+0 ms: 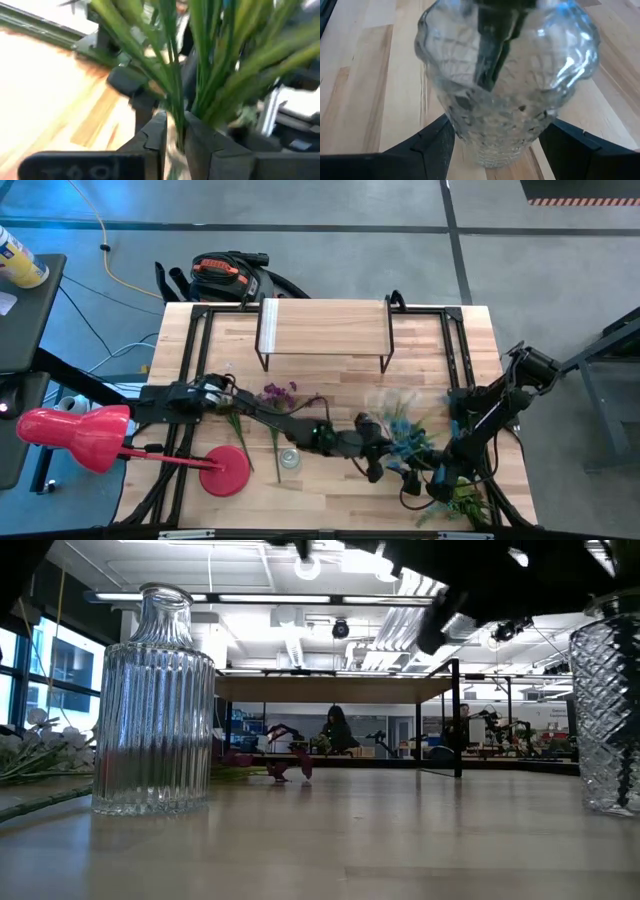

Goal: Pick and place flowers into a vace then onto a shelf
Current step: Put the right white flowers into the the right transparent vase, then put the right flower vase on the shelf

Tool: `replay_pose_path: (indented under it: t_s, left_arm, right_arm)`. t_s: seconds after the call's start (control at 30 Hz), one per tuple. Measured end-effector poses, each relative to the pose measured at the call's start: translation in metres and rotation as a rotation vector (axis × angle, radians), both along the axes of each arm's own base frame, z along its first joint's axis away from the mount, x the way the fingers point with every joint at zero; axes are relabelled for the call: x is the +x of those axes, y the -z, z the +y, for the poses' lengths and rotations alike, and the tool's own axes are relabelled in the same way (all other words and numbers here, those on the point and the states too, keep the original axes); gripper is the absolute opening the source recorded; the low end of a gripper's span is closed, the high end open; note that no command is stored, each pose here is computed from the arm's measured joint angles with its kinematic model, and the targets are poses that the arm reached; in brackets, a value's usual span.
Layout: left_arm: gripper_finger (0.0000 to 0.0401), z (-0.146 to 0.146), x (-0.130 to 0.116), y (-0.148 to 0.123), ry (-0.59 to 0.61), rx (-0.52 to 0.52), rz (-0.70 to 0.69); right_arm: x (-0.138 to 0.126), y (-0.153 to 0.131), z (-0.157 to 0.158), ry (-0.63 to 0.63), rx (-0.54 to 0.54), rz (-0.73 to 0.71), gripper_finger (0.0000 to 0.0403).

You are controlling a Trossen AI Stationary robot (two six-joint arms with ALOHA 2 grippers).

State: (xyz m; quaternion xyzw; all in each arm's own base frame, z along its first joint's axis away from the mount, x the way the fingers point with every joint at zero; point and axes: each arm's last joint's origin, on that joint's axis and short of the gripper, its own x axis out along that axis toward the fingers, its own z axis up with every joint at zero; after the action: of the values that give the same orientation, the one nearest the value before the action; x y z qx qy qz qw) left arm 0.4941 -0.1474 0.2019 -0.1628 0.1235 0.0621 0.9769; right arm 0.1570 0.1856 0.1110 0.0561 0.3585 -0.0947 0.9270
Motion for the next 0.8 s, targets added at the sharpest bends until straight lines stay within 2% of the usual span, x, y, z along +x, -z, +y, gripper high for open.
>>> replay_pose_path:
  t_s: [0.17,0.43,0.57,0.7,0.8]
  left_arm:
    - [0.0134,-0.010,-0.010,-0.006,-0.020,0.027,0.058]
    - [0.0189,-0.031,-0.023,-0.008,-0.062,-0.018,0.100]
    - [0.0197,-0.037,-0.029,-0.016,-0.114,-0.021,0.071]
    - [0.0194,-0.033,-0.037,-0.043,-0.194,-0.011,0.019]
    - [0.0189,-0.030,-0.044,-0.055,-0.207,0.010,0.042]
  right_arm:
    - [-0.001,0.000,-0.001,-0.005,-0.018,0.004,0.0257]
    - [0.000,0.000,-0.001,-0.009,-0.039,-0.003,0.0257]
    - [0.001,0.000,-0.003,0.005,-0.031,-0.004,0.0257]
    - [0.003,0.000,-0.005,0.037,-0.042,-0.028,0.0257]
    - [0.004,-0.001,-0.005,0.054,-0.050,-0.061,0.0257]
